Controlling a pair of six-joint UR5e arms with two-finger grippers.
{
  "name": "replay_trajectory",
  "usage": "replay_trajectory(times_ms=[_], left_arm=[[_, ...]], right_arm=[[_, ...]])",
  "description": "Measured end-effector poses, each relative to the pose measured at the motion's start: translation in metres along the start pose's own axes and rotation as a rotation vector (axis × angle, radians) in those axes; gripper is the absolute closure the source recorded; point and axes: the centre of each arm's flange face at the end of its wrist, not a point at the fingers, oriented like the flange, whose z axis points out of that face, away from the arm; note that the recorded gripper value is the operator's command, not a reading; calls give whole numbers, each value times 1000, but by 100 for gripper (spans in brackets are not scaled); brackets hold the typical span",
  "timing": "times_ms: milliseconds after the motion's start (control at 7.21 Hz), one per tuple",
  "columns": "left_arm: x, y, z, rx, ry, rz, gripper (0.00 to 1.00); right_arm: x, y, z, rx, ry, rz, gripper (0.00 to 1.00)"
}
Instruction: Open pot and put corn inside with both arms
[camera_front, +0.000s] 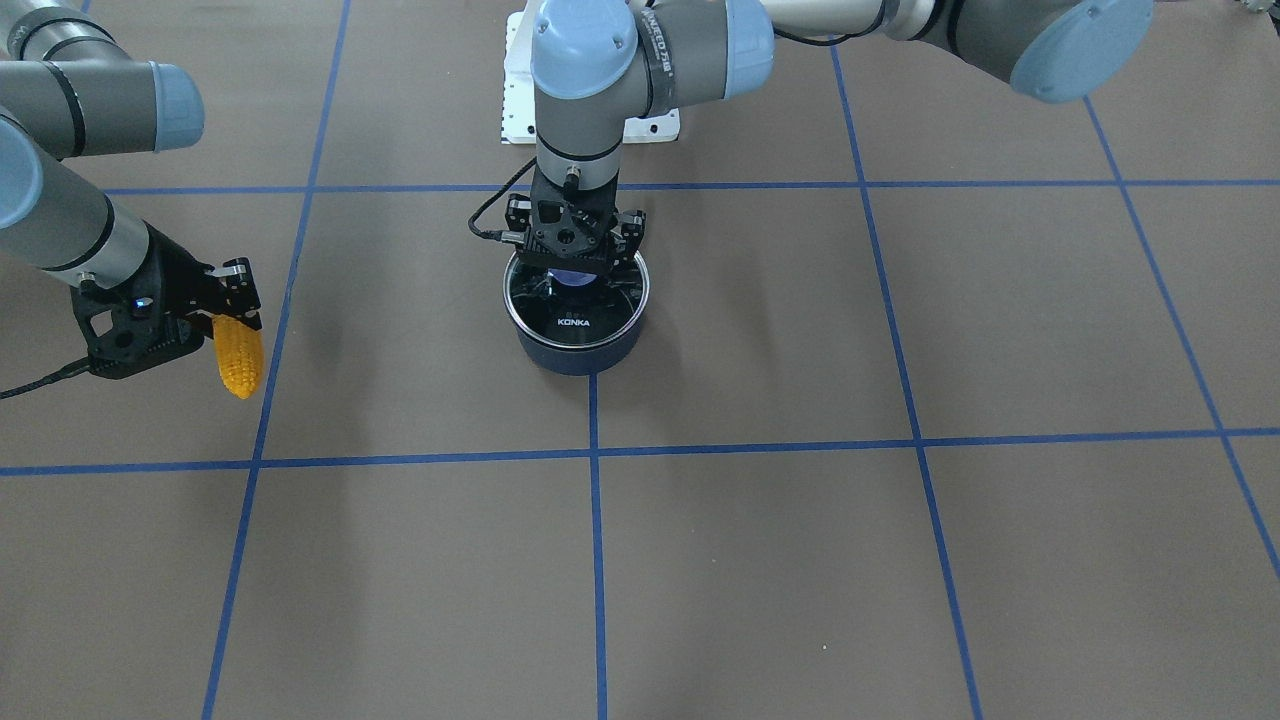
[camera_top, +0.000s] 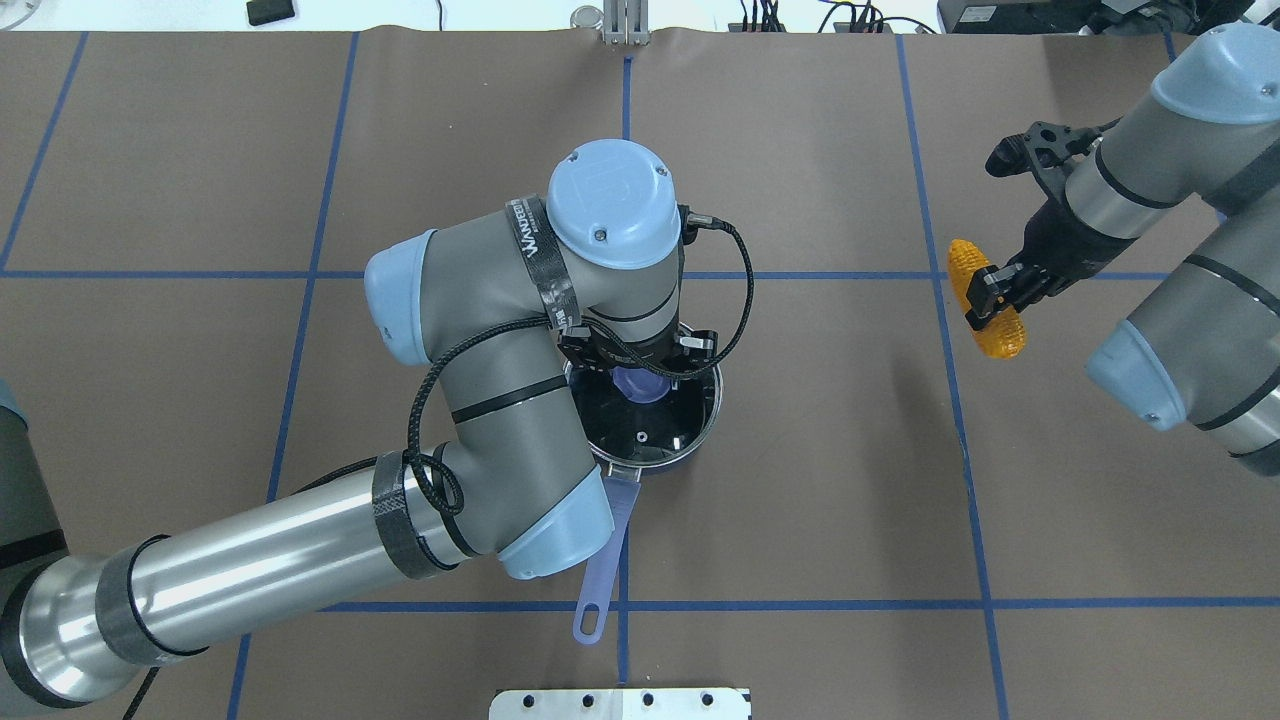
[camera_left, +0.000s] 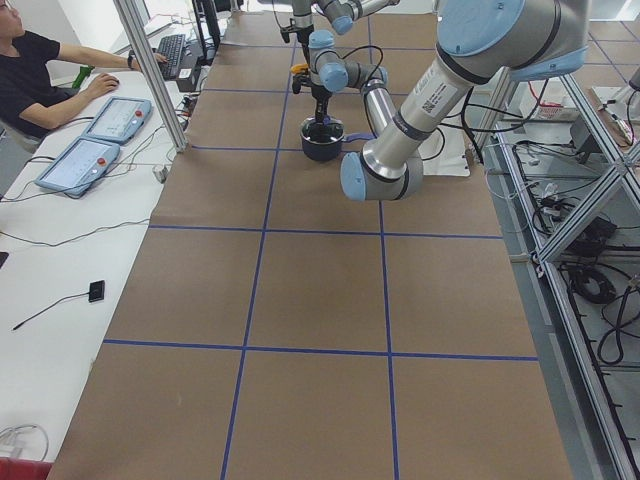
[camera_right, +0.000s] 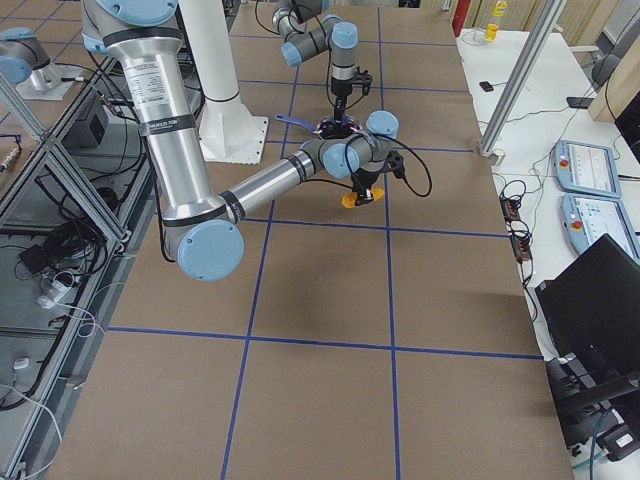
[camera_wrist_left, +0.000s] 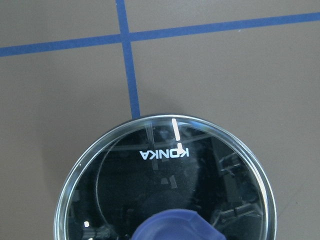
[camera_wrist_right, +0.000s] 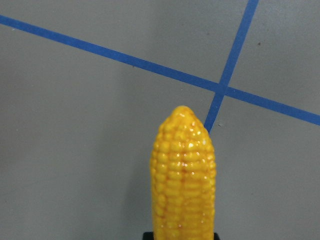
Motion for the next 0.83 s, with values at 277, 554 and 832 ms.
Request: replay_trajectory(times_ms=[277,554,832], left_arm=[[-4,1,-10,10,14,3,47],[-17,-9,-28,23,35,-9,47],[-63,-19,-40,43,30,6,47]], right_arm=[[-22,-5,-1,7,-13,4,73],[-74,-16,-1,13,-49,21,73],[-144,-20,2,6,-94,43,73]])
